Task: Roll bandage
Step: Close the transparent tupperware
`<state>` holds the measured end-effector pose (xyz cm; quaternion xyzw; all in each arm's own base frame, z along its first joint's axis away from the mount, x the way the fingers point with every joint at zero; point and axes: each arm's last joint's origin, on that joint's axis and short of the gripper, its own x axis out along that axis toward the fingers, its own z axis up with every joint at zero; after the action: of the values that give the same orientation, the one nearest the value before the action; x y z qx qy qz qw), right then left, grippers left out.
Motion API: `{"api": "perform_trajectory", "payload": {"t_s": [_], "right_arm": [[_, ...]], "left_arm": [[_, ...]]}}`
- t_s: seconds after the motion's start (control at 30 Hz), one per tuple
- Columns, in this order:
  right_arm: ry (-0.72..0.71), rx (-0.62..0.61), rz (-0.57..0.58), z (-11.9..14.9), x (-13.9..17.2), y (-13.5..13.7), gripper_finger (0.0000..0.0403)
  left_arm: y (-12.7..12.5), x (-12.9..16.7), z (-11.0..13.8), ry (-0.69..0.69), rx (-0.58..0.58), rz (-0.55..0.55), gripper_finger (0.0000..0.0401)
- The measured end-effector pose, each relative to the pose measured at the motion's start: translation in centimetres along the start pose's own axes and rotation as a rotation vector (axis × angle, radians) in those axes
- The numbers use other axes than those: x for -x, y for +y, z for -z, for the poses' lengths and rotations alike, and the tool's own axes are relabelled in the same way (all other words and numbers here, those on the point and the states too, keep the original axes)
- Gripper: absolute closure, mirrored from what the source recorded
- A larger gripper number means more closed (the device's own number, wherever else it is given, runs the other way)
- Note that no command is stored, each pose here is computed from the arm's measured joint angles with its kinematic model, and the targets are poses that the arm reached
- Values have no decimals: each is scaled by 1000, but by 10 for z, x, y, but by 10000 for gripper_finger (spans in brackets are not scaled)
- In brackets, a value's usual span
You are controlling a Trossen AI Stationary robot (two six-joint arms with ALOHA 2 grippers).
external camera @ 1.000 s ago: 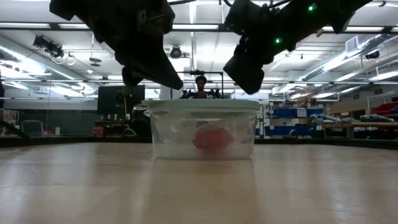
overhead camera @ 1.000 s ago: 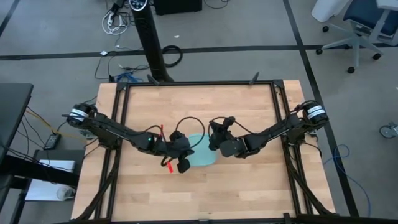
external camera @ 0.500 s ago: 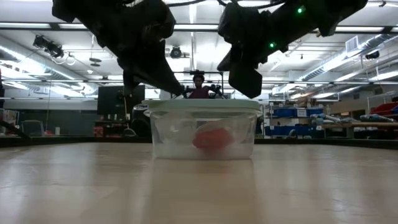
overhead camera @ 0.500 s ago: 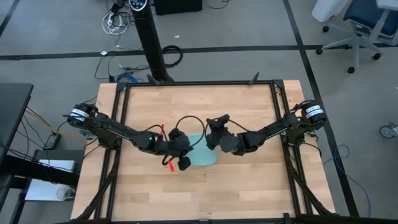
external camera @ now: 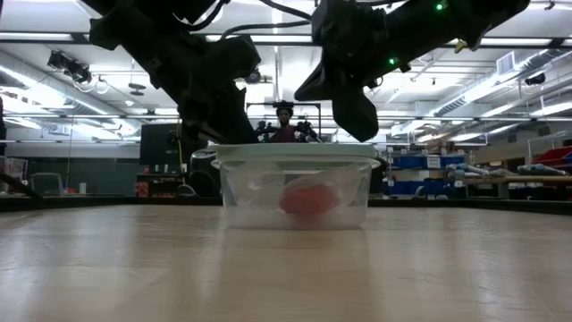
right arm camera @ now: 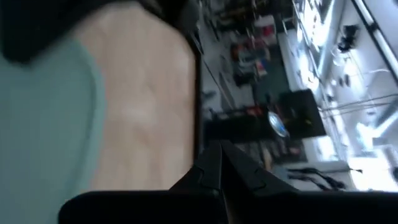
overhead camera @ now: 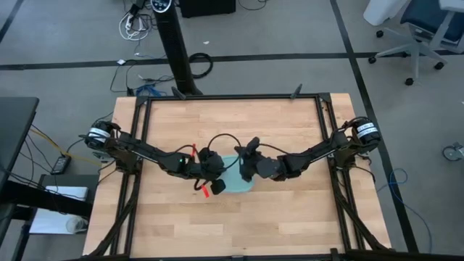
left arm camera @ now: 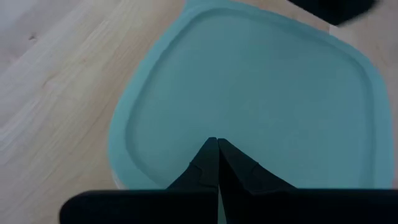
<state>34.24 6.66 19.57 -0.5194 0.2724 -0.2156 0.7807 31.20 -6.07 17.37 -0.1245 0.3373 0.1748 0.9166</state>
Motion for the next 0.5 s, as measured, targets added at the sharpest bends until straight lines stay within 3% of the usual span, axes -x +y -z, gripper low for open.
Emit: {"api": "perform_trajectory", "payload": {"t_s": [0.23, 0.37, 0.5], "right_arm": [[-35, -315, -39, 2, -5, -2, 403], [-115, -605, -237, 2, 0, -3, 403], [-77, -884, -457, 10, 4, -9, 403]], "left_arm": [[0, 0, 0, 4, -3, -3, 396], [0, 0, 1, 9, 0, -3, 396], [0, 0, 1, 13, 30, 0, 396]]}}
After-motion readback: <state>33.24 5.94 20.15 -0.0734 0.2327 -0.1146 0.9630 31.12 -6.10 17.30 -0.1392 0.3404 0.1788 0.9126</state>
